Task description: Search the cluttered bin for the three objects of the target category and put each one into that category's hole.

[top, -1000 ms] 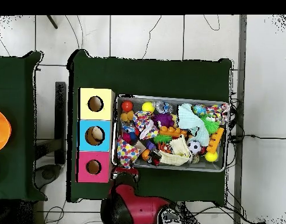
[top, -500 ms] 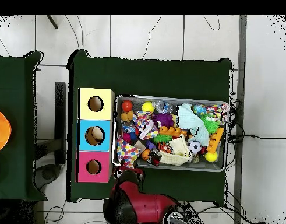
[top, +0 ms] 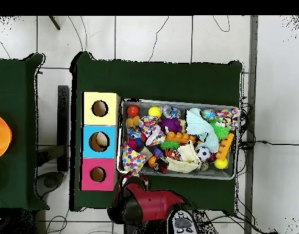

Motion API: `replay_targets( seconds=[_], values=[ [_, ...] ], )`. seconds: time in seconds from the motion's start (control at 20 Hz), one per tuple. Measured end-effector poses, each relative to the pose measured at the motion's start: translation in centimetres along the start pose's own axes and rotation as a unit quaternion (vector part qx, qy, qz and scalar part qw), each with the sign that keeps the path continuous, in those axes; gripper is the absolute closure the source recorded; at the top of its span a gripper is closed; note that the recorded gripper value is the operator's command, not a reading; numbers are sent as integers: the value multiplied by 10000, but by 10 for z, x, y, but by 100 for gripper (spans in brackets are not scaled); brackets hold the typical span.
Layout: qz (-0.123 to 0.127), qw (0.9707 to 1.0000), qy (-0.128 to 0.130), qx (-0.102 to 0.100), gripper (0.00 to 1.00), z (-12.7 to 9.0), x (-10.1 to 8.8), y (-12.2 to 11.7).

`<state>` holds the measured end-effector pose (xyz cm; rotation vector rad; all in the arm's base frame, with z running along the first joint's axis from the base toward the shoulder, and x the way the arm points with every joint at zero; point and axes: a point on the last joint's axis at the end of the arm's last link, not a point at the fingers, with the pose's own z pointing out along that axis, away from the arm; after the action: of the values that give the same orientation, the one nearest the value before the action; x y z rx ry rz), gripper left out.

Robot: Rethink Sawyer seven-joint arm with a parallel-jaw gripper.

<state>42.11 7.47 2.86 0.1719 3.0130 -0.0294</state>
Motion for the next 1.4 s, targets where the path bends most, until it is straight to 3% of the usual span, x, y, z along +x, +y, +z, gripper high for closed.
replay_targets(
  seconds=[0.2,0.5,1.0,1.4],
  values=[
    [-284,9994,200,58,0,8,-11,7],
    [-376,9993,17,26,0,10,-29,12],
    [-472,9976,-515,-2,0,5,-81,25],
    [-427,9945,-952,23,0,-16,-128,42]
  ],
)
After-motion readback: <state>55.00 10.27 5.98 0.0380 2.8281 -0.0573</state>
